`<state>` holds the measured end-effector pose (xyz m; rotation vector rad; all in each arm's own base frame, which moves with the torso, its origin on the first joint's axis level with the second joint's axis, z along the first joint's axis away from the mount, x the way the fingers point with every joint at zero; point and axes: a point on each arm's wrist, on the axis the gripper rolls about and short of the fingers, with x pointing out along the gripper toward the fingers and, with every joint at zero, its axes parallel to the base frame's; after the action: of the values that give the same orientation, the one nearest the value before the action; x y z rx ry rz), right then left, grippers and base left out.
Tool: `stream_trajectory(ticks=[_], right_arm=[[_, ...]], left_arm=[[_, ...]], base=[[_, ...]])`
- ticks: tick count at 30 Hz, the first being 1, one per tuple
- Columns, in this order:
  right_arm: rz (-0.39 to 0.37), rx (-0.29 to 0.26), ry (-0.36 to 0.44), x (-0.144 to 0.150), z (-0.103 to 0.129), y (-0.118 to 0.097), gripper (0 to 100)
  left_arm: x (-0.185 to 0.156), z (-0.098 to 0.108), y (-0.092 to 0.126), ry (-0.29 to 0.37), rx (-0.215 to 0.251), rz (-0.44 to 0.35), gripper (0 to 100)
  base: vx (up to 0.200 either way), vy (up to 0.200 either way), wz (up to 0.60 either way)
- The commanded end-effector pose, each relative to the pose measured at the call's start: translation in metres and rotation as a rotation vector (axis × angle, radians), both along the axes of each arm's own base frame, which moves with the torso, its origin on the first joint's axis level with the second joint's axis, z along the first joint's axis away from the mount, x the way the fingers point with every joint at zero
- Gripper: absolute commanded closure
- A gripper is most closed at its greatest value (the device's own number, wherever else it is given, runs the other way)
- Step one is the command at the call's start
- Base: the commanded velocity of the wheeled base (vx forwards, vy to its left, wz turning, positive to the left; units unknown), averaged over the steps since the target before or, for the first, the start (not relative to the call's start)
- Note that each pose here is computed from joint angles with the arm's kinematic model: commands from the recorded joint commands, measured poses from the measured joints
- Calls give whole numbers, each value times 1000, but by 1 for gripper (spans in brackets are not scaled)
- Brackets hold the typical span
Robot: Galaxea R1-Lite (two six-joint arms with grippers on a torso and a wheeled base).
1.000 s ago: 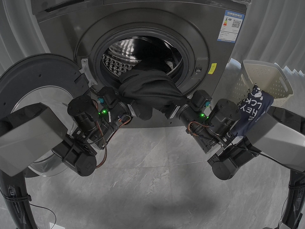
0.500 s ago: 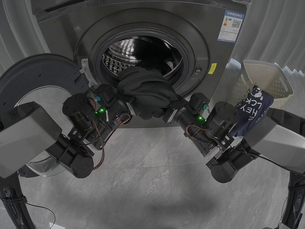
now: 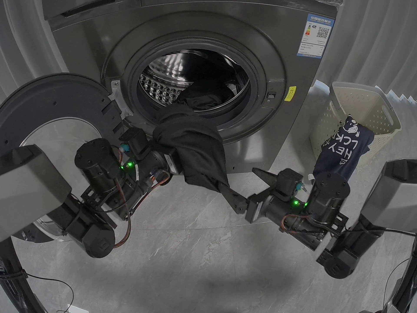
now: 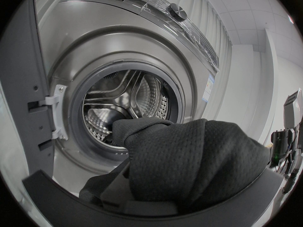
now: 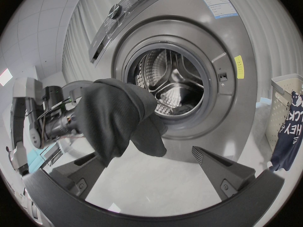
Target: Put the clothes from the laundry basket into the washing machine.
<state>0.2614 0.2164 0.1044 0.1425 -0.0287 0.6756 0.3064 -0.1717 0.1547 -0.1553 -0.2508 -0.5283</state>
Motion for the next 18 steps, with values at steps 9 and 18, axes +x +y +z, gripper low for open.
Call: stream_trajectory(ticks=[9,18], right_arm=[[-11,-50,12,-27,9,-34,0],[-53,-46,5,-20,12,-45,0]], left_arm=[[-67,-11,40,125,75,8,100],[-66,-22,48,170,102,-13,100]], base=[[0,0,0],[0,0,0]])
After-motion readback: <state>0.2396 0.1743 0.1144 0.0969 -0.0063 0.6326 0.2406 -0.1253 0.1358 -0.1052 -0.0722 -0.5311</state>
